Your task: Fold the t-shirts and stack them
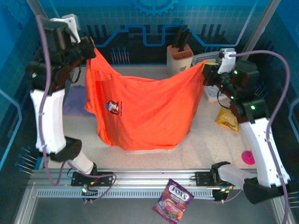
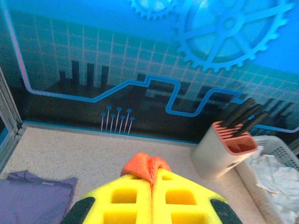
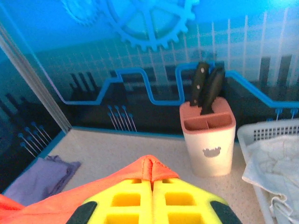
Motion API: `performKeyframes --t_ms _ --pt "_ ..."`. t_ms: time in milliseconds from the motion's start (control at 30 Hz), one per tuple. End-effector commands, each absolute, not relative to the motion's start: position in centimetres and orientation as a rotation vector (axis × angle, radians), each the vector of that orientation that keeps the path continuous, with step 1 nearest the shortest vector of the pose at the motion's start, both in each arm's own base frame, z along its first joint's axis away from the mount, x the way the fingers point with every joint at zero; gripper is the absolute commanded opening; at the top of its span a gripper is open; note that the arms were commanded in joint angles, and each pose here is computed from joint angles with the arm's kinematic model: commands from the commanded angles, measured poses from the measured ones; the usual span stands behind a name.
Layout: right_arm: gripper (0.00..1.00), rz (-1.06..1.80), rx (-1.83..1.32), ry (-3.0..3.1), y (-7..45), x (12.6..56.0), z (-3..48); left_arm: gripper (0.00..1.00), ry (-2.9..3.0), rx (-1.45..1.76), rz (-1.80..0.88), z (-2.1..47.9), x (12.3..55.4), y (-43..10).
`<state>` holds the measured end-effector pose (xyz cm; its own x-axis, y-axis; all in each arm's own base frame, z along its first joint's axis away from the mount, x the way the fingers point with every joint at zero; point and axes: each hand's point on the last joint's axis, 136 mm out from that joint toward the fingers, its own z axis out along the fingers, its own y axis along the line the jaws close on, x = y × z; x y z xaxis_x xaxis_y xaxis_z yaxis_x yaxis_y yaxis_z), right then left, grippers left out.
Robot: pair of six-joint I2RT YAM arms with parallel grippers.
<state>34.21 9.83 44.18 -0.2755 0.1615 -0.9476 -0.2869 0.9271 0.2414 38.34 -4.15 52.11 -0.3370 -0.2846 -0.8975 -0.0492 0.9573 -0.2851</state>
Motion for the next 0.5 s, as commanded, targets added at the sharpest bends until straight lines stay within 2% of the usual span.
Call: performKeyframes --t_ms 0,133,267,367,467 --pt "0.00 0.429 -0.029 1.764 9.2 37.4 44.8 0.00 1.907 -0.297 -0.416 51.0 42.9 -3.7" --pt "0.00 0.473 0.007 1.746 9.4 42.0 44.9 0.00 1.874 -0.343 -0.596 50.1 47.7 -3.2" --pt "0.00 0.541 -0.019 1.676 10.3 44.7 47.8 0.00 1.754 -0.338 -0.805 52.0 50.8 -2.6" --pt "0.00 0.575 -0.045 1.593 10.5 44.2 51.1 0.00 1.655 -0.261 -0.878 55.1 50.5 -2.4" --pt "0.00 0.551 -0.063 1.525 9.9 42.3 53.2 0.00 1.575 -0.201 -0.867 58.4 48.3 -2.2"
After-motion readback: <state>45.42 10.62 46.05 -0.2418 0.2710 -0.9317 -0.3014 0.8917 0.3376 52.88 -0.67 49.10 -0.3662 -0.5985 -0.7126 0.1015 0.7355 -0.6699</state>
